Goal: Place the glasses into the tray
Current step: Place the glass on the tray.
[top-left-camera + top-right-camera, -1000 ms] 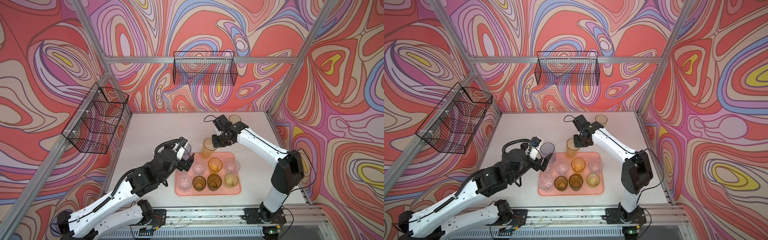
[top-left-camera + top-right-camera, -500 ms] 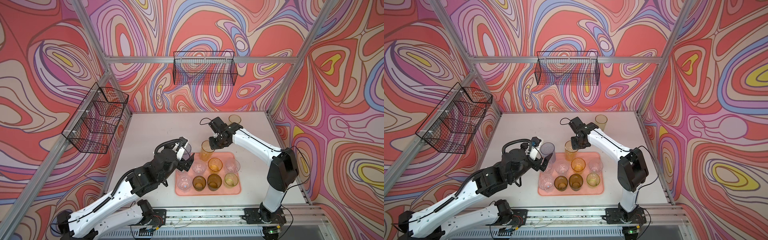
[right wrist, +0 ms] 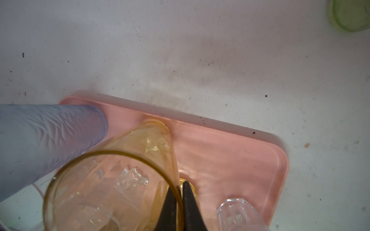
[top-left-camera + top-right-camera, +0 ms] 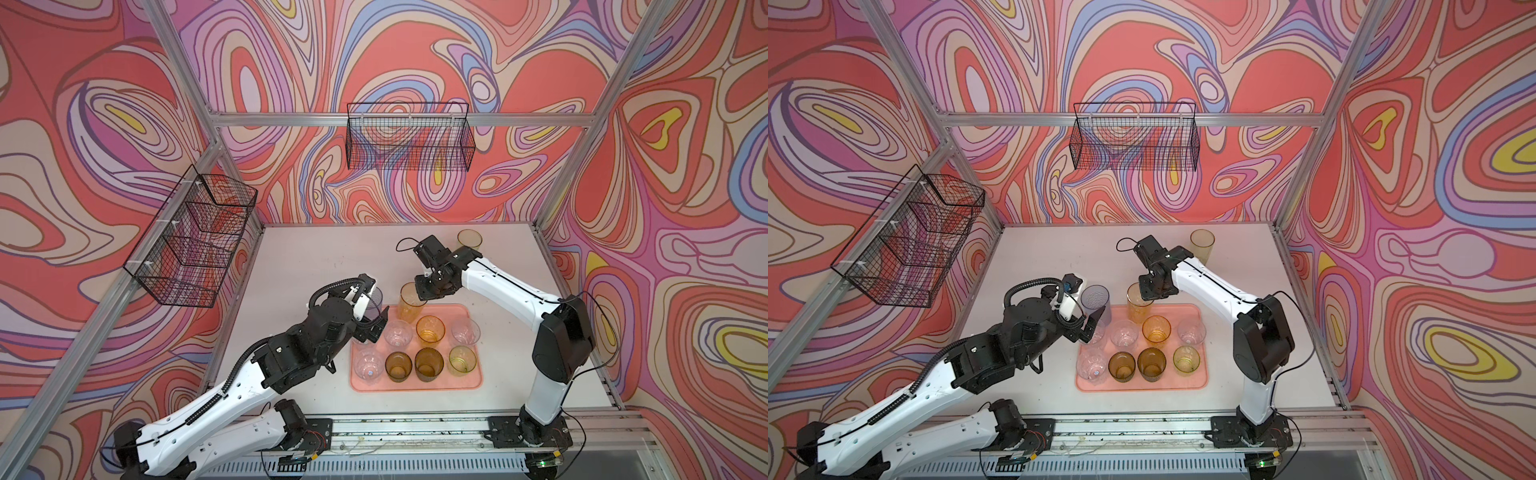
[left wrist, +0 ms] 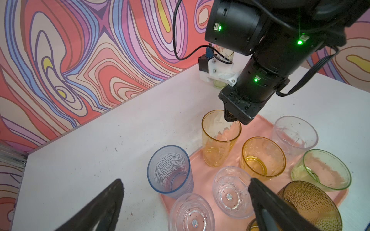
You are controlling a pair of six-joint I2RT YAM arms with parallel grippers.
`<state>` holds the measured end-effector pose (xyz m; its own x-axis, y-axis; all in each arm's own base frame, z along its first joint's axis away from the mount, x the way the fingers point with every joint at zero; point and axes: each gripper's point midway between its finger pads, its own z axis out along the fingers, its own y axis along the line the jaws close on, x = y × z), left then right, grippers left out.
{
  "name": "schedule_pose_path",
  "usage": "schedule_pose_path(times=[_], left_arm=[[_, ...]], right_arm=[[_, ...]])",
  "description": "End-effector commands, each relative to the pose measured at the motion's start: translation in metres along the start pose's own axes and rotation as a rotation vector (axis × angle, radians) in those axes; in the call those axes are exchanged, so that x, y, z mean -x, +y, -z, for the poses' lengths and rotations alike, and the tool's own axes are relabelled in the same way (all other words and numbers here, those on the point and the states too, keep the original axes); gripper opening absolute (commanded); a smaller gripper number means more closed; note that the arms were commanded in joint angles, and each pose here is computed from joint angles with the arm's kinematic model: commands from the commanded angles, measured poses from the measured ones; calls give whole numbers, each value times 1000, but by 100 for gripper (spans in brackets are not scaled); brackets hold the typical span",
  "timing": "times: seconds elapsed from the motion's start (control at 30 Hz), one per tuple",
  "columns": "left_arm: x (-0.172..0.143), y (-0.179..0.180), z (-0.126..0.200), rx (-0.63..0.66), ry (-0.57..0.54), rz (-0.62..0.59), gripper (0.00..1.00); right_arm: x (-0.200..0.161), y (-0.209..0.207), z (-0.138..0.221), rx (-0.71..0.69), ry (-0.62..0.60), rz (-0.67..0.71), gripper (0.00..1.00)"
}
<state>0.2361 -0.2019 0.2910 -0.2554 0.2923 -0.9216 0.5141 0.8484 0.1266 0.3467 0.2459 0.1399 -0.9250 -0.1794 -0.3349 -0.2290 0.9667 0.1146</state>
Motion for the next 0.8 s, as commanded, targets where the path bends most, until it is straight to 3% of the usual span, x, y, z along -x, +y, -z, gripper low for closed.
schedule_pose_path(times=[0.0,0.13,0.27,0.47,0.77], left_arm=[[9,3,3,9,-14,-1,100],[9,3,3,10,-14,0,100],[9,3,3,11,-13,-3,100],[8,3,2,14,-9,-5,100],[8,3,2,15,-11,-2,100]], right_arm=[[4,5,-6,-4,-2,0,0],[4,7,-6,2,-1,1,0],[5,7,-5,4,-7,0,8],[7,11,-2,25,-14,-1,30],[15,16,7,52,-45,-14,53]])
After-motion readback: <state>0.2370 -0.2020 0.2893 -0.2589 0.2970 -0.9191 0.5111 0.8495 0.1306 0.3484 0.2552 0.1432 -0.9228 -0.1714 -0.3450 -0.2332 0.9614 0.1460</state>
